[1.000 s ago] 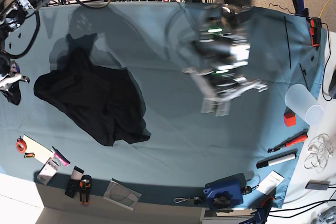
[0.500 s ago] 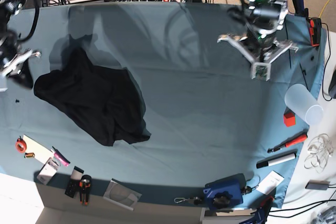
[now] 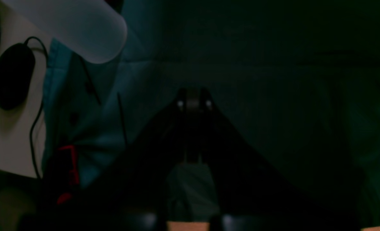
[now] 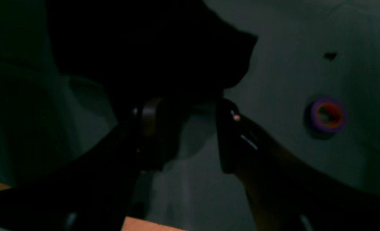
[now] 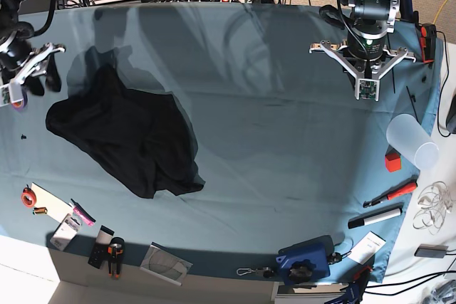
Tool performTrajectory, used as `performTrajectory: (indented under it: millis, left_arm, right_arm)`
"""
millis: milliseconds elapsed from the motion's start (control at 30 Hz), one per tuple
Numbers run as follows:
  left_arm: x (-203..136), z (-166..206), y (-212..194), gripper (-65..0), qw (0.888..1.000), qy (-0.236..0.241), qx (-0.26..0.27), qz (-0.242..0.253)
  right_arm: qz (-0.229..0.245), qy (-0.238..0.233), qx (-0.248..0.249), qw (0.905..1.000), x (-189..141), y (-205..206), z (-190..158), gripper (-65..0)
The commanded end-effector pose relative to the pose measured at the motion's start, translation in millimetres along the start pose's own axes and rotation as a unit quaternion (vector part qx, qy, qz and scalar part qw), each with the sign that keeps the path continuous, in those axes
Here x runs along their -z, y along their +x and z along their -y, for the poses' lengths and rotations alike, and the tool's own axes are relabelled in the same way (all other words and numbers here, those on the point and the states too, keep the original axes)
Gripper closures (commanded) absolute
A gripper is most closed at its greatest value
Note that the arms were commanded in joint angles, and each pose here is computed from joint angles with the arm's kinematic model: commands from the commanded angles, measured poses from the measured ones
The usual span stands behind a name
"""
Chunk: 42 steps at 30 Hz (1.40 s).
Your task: Layout the t-shirt on the table in an organized manner, then fold the t-shirt properly
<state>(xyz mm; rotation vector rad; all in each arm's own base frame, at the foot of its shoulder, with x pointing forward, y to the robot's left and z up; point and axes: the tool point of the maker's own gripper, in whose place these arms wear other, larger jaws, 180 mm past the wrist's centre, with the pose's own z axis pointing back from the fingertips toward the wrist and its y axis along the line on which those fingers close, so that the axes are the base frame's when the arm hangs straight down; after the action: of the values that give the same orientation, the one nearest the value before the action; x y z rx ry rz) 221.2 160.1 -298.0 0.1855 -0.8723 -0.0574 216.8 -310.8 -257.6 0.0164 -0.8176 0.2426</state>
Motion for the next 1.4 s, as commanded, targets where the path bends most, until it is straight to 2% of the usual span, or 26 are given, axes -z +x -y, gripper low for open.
performTrajectory:
  millis: [0, 133, 300, 533, 633, 767, 900, 933, 967, 1067, 1100, 1267, 1367]
  left_arm:
    - [-3, -3, 9, 0.0, 1.0, 0.004, 0.0, 0.02]
    - [-3, -2, 10, 0.0, 1.0, 0.004, 0.0, 0.02]
    - [-3, -3, 10, 0.0, 1.0, 0.004, 0.0, 0.02]
    - [-3, -2, 10, 0.0, 1.0, 0.004, 0.0, 0.02]
    - [-3, -2, 10, 0.0, 1.0, 0.004, 0.0, 0.02]
    - [-3, -2, 10, 0.0, 1.0, 0.004, 0.0, 0.02]
    - [-3, -2, 10, 0.0, 1.0, 0.004, 0.0, 0.02]
    - [-3, -2, 10, 0.0, 1.0, 0.004, 0.0, 0.02]
    - [-3, -2, 10, 0.0, 1.0, 0.004, 0.0, 0.02]
    - [-3, -2, 10, 0.0, 1.0, 0.004, 0.0, 0.02]
    - [-3, -2, 10, 0.0, 1.0, 0.004, 0.0, 0.02]
    - [-3, -2, 10, 0.0, 1.0, 0.004, 0.0, 0.02]
    - [-3, -2, 10, 0.0, 1.0, 0.004, 0.0, 0.02]
  right_arm:
    - [0.021, 0.011, -0.004, 0.9997, 1, 11, -7, -25.6]
    - [0.041, 0.028, -0.012, 0.9987, 22, 17, -29, -25.6]
    - [0.036, -0.038, -0.03, 0.9982, 49, 20, -29, -25.6]
    - [0.014, -0.084, -0.071, 0.9938, 79, 22, -51, -25.6]
    - [0.025, -0.108, -0.085, 0.9902, 87, 37, -54, -25.6]
    - [0.018, -0.158, -0.092, 0.983, 87, 43, -44, -25.6]
    - [0.01, -0.164, -0.091, 0.9822, 87, 40, -42, -25.5]
    - [0.008, -0.164, -0.091, 0.9821, 87, 40, -42, -24.5]
    - [0.007, -0.169, -0.094, 0.9811, 86, 40, -40, -20.4]
    - [0.003, -0.19, -0.108, 0.9757, 84, 40, -33, -1.7]
    - [0.001, -0.199, -0.114, 0.9734, 83, 40, -30, 0.0]
    - [0.011, -0.237, -0.14, 0.9612, 75, 48, -16, 0.0]
    - [0.024, -0.262, -0.137, 0.9551, 68, 57, -2, 0.0]
